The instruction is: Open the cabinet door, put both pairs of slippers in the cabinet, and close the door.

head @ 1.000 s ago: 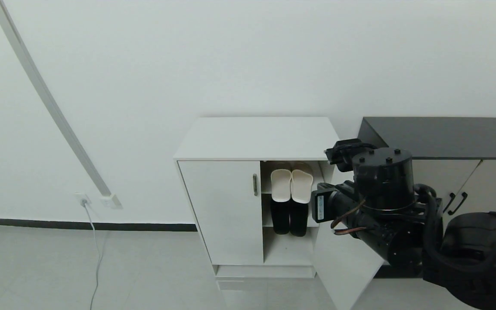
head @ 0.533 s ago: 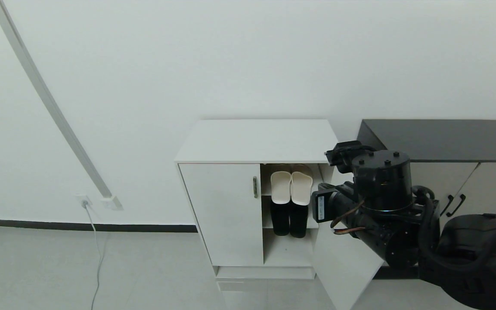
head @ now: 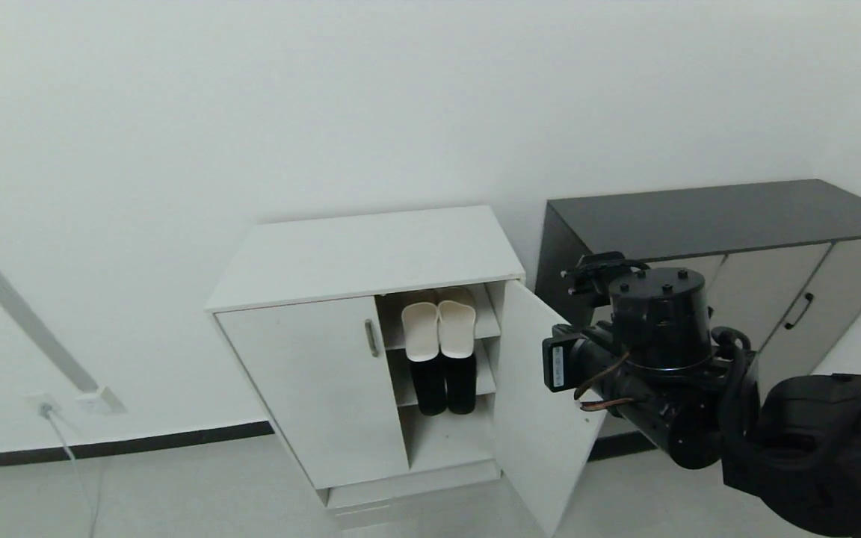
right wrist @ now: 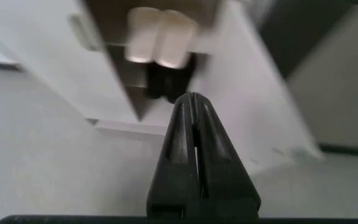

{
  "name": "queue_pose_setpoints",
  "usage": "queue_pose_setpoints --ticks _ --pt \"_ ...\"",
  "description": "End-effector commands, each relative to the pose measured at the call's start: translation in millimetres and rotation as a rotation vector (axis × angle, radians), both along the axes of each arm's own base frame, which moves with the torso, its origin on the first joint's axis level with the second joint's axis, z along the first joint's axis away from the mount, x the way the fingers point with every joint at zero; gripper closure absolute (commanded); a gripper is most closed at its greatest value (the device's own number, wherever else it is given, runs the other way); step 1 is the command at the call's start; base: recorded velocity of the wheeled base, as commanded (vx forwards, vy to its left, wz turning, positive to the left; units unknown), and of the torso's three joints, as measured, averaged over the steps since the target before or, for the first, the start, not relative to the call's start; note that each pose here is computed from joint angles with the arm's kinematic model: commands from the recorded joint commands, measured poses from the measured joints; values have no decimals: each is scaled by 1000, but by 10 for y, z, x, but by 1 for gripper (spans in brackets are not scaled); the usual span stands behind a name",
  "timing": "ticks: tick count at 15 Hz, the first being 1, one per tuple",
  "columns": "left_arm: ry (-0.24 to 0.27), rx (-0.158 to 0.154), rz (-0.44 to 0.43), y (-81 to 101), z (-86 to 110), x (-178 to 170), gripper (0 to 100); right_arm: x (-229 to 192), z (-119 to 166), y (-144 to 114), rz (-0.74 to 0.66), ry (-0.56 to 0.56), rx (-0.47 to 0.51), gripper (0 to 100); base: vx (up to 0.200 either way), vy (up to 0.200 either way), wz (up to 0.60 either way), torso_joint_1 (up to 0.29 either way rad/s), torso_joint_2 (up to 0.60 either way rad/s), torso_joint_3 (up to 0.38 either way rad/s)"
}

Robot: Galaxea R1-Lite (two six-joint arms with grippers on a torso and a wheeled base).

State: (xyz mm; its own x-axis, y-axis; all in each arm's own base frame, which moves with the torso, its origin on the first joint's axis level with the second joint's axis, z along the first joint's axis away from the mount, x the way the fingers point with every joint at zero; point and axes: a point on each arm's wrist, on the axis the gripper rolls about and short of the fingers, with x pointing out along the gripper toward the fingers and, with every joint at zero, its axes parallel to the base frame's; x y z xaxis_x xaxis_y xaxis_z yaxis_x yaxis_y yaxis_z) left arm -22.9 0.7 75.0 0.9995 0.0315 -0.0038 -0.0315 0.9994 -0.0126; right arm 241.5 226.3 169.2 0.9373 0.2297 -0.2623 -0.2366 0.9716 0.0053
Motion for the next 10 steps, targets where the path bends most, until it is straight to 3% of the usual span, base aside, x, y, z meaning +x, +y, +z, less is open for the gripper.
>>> queue_pose_setpoints --ticks 1,8,10 --pt "1 -3 2 0 0 1 100 21 -26 -16 -8 7 -7 100 0 0 0 0 0 0" --pt "1 -3 5 1 0 1 100 55 -95 4 -10 10 -17 100 0 0 0 0 0 0" --pt "1 -4 5 1 0 1 100 68 -95 9 -11 3 -12 100 -200 0 0 10 2 2"
